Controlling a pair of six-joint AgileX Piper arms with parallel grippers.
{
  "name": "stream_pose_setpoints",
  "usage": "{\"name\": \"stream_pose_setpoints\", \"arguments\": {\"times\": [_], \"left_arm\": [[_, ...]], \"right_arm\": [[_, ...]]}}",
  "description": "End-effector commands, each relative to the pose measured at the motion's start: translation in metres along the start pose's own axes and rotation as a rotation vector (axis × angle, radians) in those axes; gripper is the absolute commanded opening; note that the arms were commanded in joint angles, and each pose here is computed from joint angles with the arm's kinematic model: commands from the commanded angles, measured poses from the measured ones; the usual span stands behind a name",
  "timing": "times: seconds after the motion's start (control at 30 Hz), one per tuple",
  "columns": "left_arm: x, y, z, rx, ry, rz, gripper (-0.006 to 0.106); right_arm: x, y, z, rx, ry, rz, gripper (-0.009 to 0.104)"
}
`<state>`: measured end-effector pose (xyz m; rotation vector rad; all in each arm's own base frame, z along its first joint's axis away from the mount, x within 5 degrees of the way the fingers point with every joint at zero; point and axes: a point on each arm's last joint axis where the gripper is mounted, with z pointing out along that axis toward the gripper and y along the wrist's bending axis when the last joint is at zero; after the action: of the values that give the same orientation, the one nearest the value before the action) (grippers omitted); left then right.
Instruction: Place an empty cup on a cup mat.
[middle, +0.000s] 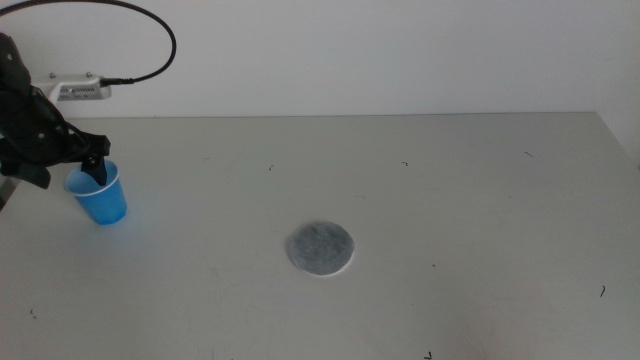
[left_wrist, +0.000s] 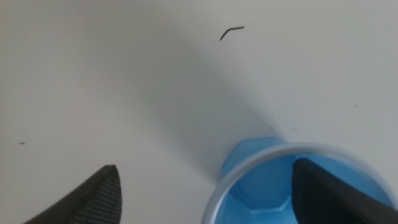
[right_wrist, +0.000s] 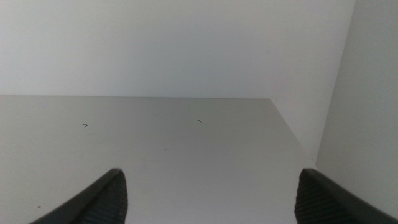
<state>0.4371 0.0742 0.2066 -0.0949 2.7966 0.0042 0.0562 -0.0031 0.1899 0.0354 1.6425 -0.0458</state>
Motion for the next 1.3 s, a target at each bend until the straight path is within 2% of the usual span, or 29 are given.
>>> {"name": "stream_pose_setpoints", "arguments": {"times": [0.0, 0.13, 0.2, 0.37, 0.47, 0.7, 0.87, 1.03, 1.27], "left_arm": [[-0.012, 0.0, -0.025, -0.001, -0.101, -0.001, 0.1], [-0.011, 0.001, -0.015, 0.001, -0.084, 0.011, 0.08], [-0.012, 0.0, -0.014, 0.011, -0.087, 0.003, 0.066], [-0.011, -0.003, -0.014, 0.041, -0.08, -0.019, 0.02], [-0.009, -0.003, -0.015, 0.043, -0.056, -0.016, 0.0], [-0.006, -0.006, -0.043, 0.054, -0.054, -0.017, 0.0], [-0.001, -0.032, -0.079, 0.104, -0.06, 0.02, 0.0], [0.006, -0.083, -0.102, 0.157, -0.061, 0.112, 0.0], [0.023, -0.177, -0.112, 0.293, -0.069, 0.294, 0.0]], "right_arm": [[-0.012, 0.0, -0.003, -0.002, -0.108, -0.017, 0.094], [-0.012, 0.0, -0.003, -0.002, -0.108, -0.017, 0.094], [-0.012, 0.0, -0.003, -0.002, -0.108, -0.017, 0.094], [-0.012, 0.0, -0.003, -0.002, -0.108, -0.017, 0.094], [-0.012, 0.0, -0.003, -0.002, -0.108, -0.017, 0.094], [-0.012, 0.0, -0.003, -0.002, -0.108, -0.017, 0.094], [-0.012, 0.0, -0.003, -0.002, -0.108, -0.017, 0.094], [-0.012, 0.0, -0.003, -0.002, -0.108, -0.017, 0.094], [-0.012, 0.0, -0.003, -0.002, -0.108, -0.017, 0.094]]}}
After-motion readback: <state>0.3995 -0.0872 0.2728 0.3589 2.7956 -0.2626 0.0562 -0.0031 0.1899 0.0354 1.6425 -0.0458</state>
